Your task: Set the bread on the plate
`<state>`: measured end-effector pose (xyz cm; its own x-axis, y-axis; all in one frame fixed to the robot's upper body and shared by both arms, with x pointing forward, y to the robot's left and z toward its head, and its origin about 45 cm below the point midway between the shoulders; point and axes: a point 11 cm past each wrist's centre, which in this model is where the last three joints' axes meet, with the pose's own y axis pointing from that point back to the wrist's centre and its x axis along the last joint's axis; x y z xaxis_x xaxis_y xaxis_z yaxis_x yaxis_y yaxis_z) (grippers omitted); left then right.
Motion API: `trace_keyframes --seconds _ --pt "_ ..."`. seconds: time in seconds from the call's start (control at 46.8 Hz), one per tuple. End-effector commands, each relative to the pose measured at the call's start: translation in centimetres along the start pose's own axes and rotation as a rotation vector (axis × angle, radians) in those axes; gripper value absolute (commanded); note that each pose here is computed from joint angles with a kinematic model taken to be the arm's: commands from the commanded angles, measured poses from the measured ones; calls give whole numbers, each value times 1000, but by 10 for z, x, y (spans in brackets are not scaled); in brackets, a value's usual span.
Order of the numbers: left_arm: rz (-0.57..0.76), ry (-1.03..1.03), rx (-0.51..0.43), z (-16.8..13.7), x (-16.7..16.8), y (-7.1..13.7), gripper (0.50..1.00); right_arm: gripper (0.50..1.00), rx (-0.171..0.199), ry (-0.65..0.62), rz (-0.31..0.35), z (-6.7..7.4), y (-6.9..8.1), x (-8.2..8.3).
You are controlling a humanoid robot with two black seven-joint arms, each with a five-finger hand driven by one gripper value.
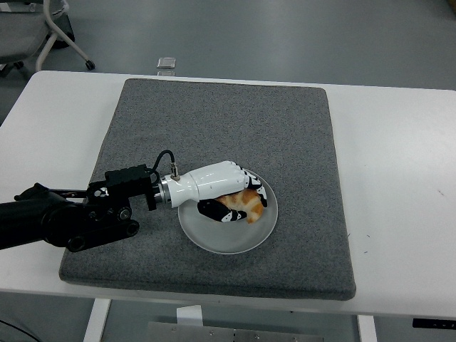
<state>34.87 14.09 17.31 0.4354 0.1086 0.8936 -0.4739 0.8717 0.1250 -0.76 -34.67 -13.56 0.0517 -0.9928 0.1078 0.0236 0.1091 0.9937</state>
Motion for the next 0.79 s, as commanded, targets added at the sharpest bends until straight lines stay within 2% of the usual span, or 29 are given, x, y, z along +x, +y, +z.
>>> trace_keyframes --seconds 0.0,0.021,0.064,0.214,0.62,0.662,0.705,0.769 --pt "4 4 7 -1 -2 1 500 930 -1 0 0 0 0 0" --pt "13 2 7 -2 0 1 500 930 -1 0 0 0 0 0" --pt "33 -2 7 -1 2 0 548 930 -1 0 0 0 0 0" --pt "53 7 10 -1 3 -1 621 930 1 0 0 0 0 0" --pt "47 36 20 0 -8 5 739 930 1 2 0 0 0 0" --pt "48 36 19 1 -8 6 790 930 -1 2 0 0 0 0" --pt "56 41 15 2 -7 5 863 930 -1 2 0 0 0 0" --pt "65 59 15 4 -5 6 896 930 -1 2 0 0 0 0"
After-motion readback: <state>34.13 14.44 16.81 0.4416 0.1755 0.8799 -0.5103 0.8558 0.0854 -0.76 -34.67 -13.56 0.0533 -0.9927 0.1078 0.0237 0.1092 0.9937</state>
